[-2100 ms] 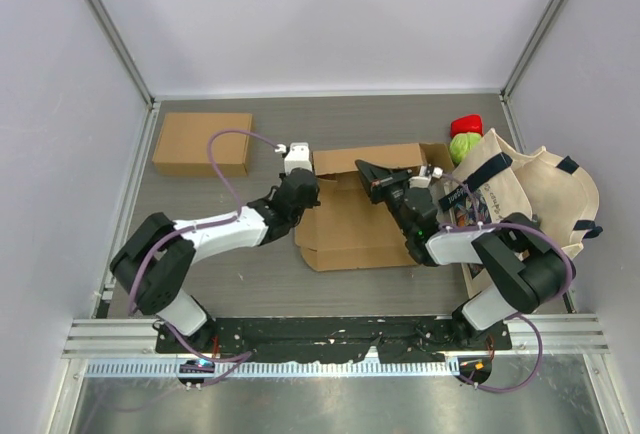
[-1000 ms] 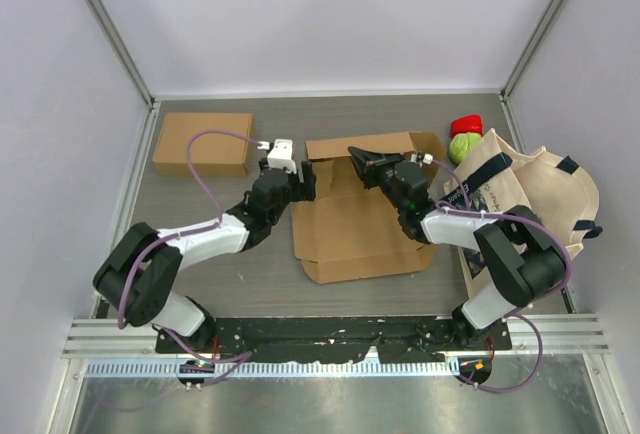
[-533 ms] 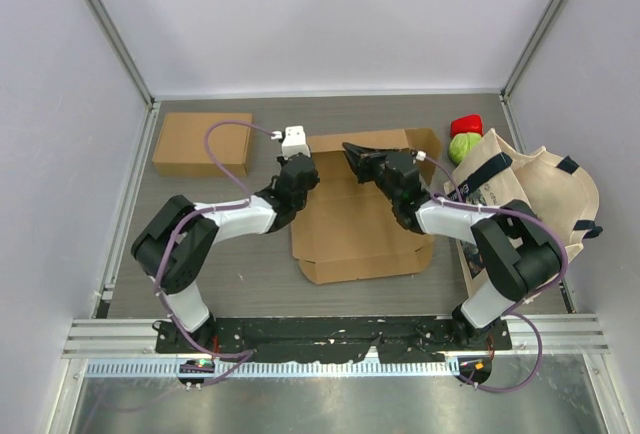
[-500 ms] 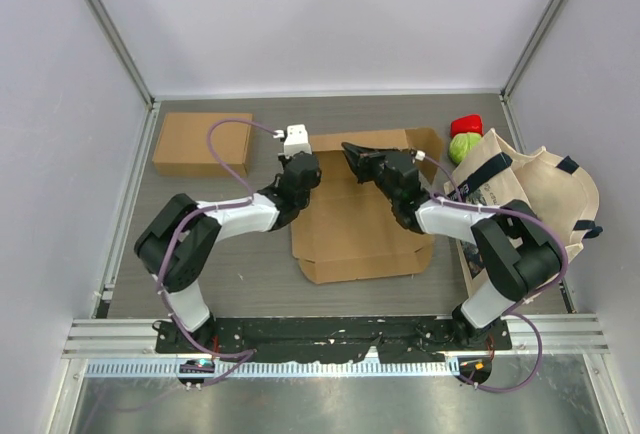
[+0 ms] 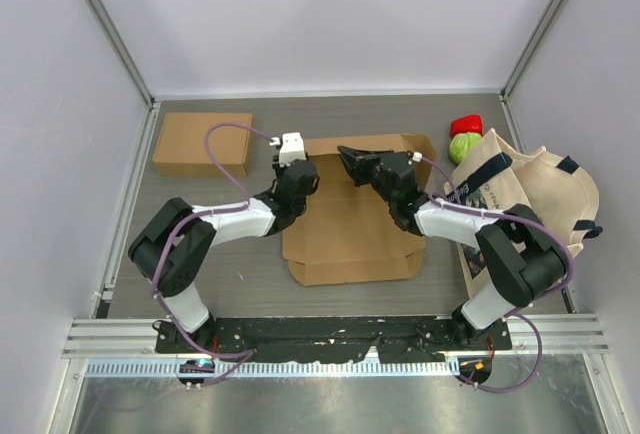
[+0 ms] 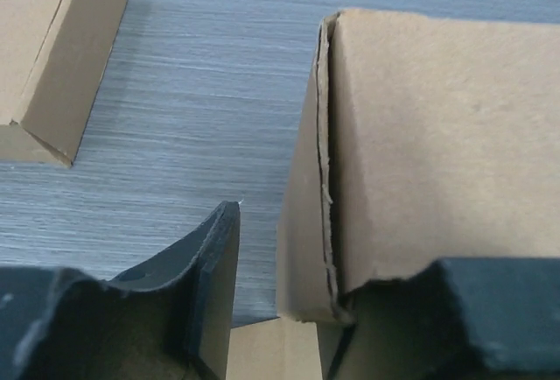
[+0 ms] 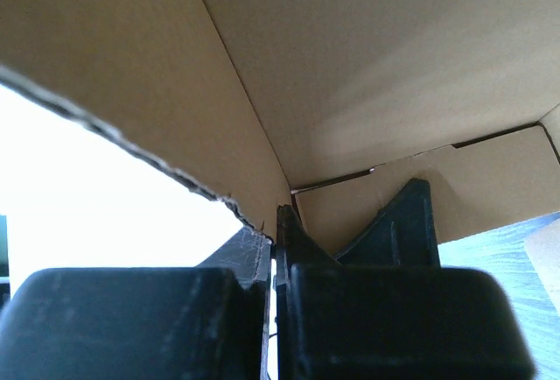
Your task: Fold the paper box
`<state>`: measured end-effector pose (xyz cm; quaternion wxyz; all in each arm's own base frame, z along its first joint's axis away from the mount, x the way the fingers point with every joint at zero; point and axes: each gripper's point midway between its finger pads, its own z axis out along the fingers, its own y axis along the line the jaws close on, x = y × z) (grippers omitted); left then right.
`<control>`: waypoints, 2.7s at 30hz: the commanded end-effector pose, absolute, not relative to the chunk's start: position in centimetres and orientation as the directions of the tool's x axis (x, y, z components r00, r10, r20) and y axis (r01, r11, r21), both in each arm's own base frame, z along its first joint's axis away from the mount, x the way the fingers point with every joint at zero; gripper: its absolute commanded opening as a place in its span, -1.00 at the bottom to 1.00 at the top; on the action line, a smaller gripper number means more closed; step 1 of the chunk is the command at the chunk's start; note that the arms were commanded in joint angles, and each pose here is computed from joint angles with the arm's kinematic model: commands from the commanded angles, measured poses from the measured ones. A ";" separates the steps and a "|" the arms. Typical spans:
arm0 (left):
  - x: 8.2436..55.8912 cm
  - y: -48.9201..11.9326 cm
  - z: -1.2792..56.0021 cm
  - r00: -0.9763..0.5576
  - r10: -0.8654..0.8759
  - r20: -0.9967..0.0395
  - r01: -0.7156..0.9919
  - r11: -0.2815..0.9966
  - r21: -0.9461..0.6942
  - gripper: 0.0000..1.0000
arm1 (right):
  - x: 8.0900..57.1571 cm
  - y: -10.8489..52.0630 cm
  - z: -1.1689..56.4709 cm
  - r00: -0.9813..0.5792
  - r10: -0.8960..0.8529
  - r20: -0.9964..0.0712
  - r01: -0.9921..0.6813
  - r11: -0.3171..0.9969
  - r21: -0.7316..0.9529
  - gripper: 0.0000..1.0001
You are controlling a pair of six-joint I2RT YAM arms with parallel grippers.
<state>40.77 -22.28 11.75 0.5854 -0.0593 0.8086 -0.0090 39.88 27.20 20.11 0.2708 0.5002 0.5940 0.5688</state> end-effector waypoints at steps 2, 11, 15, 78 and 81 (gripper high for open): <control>41.1 -21.3 12.2 -0.288 -0.098 -0.953 -0.095 0.993 -0.074 -0.35 | 39.5 26.8 22.4 -0.347 0.904 0.251 0.240 -0.173 0.955 -0.99; 41.0 -21.1 10.3 -0.306 -0.119 -0.945 -0.118 0.989 -0.086 -1.00 | 37.7 25.4 16.3 -0.356 0.934 -0.033 0.246 0.128 0.961 -0.98; 40.4 -20.4 9.5 -0.314 -0.109 -0.943 -0.131 0.989 -0.070 -1.00 | 37.1 25.4 15.3 -0.380 0.920 -0.099 0.216 0.192 0.957 -0.99; 33.2 -14.2 12.8 -0.299 -0.189 -0.935 -0.169 0.975 -0.144 -1.00 | 35.5 22.8 24.6 -0.669 0.182 -0.721 -0.268 0.845 0.462 0.57; 33.2 -14.4 12.5 -0.308 -0.193 -0.932 -0.165 0.975 -0.148 -1.00 | 35.6 22.7 23.0 -0.699 0.209 -0.683 -0.217 0.849 0.482 0.55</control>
